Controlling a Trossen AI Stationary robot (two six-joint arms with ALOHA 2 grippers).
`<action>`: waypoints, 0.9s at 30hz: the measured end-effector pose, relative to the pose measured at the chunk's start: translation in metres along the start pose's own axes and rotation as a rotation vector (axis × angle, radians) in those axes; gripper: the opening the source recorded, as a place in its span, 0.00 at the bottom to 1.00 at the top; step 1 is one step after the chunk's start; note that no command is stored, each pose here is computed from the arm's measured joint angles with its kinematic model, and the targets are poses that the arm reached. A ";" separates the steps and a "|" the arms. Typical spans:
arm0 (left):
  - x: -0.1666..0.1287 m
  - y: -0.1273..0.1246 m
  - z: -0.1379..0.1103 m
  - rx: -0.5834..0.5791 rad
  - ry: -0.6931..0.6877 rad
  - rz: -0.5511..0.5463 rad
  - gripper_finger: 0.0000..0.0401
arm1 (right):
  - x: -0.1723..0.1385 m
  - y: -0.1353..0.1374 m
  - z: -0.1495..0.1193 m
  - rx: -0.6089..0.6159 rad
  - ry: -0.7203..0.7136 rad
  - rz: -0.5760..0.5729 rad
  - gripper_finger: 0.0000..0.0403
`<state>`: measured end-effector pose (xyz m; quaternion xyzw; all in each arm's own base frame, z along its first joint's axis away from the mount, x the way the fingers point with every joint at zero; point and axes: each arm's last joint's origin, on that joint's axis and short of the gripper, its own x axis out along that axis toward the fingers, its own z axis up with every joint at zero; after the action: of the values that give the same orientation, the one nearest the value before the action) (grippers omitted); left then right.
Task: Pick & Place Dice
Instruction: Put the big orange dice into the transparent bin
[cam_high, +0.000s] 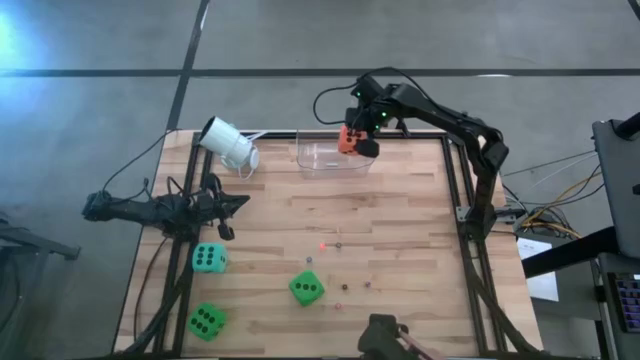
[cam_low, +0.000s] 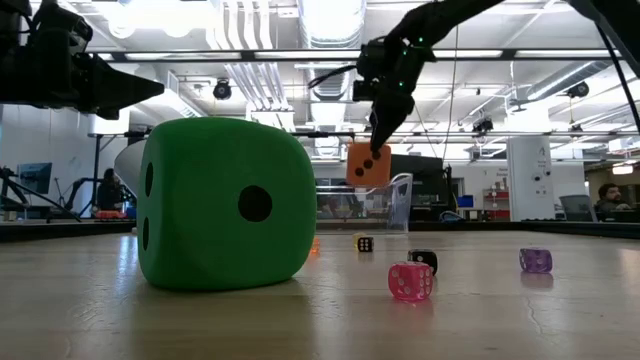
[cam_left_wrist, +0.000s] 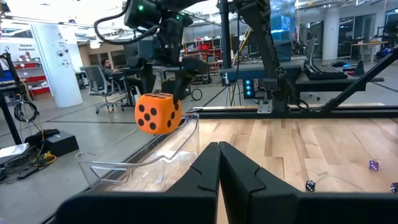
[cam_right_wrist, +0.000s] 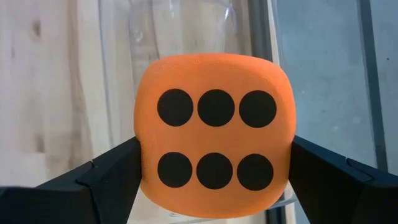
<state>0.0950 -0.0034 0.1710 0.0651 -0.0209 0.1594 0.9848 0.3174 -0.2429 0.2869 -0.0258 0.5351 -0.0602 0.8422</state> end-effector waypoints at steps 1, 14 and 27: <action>0.000 0.000 0.000 0.000 0.000 0.001 0.03 | 0.001 -0.001 -0.001 -0.014 0.002 0.000 0.85; 0.000 0.000 0.000 0.000 0.000 0.001 0.03 | 0.033 -0.010 -0.005 -0.120 0.047 0.030 0.85; 0.000 0.000 0.000 0.000 0.000 0.001 0.03 | 0.041 -0.014 -0.005 -0.143 0.042 0.019 0.89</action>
<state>0.0949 -0.0033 0.1711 0.0650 -0.0212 0.1597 0.9848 0.3293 -0.2624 0.2492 -0.0795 0.5559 -0.0143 0.8273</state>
